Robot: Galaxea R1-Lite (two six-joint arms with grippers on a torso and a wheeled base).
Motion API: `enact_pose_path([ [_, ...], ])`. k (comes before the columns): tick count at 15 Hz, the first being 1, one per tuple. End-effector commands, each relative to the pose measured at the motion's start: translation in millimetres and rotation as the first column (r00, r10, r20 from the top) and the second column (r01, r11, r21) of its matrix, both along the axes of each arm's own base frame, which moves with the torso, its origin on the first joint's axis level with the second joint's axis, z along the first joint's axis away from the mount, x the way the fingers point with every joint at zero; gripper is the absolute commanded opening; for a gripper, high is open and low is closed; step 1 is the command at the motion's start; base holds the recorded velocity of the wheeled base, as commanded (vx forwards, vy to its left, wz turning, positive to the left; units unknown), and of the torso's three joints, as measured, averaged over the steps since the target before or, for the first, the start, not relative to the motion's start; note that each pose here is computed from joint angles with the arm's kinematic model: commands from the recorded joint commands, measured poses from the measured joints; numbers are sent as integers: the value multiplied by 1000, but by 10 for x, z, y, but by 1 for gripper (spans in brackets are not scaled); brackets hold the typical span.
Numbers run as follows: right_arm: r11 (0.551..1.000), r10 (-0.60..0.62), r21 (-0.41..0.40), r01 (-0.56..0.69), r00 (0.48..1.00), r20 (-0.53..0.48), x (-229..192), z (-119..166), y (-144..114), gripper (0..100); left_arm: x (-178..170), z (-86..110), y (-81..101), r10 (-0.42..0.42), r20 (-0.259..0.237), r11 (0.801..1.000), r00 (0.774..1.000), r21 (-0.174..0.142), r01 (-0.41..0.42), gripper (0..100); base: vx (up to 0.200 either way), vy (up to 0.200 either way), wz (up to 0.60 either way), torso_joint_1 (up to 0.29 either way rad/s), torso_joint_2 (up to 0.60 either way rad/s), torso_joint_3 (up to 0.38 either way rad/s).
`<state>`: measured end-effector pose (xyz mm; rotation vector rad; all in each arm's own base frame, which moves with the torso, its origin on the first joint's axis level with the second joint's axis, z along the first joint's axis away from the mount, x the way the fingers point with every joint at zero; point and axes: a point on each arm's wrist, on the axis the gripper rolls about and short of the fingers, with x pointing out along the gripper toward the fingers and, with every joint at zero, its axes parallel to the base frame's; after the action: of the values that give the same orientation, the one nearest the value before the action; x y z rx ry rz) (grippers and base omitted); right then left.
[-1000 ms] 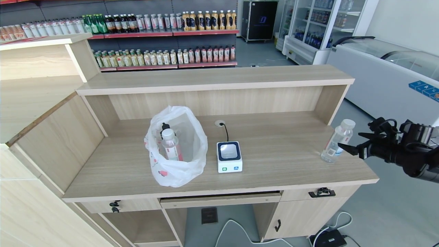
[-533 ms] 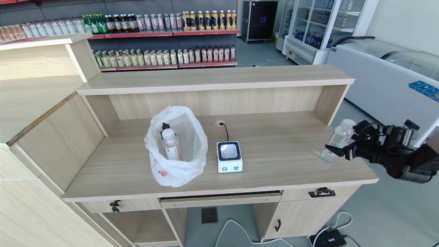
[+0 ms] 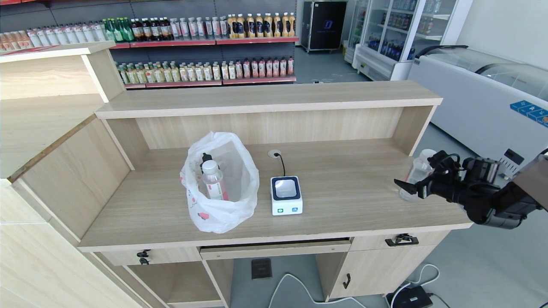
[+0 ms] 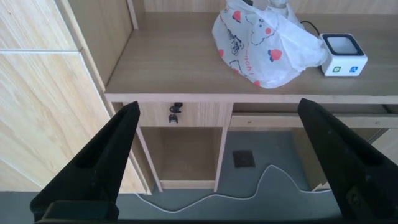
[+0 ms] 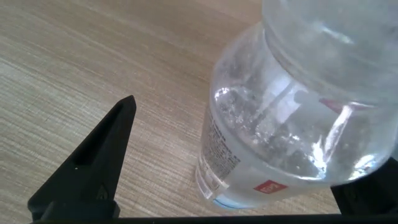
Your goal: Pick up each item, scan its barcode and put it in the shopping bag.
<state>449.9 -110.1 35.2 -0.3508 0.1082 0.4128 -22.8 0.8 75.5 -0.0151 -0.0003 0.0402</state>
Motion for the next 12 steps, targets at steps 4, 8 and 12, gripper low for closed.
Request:
enact_pose_path([
  [4, 1000, 1, 0, -1, 1000, 11, 74, -47, -16, 100, 0, 0, 0, 0, 0, 1000, 1000, 0, 0, 100, 0, 0, 0, 0, 0, 0],
  [8, 1000, -5, 15, 4, 1000, 26, 132, -23, -39, 100, 0, 0, 0, 0, 0, 1000, 1000, 0, 0, 100, 0, 0, 0, 0, 0, 0],
  [12, 1000, -5, 20, 5, 1000, 20, 142, -81, -42, 0, 0, 0, 0, 0, 0, 1000, 1000, 0, 0, 100, 0, 0, 0, 0, 0, 0],
])
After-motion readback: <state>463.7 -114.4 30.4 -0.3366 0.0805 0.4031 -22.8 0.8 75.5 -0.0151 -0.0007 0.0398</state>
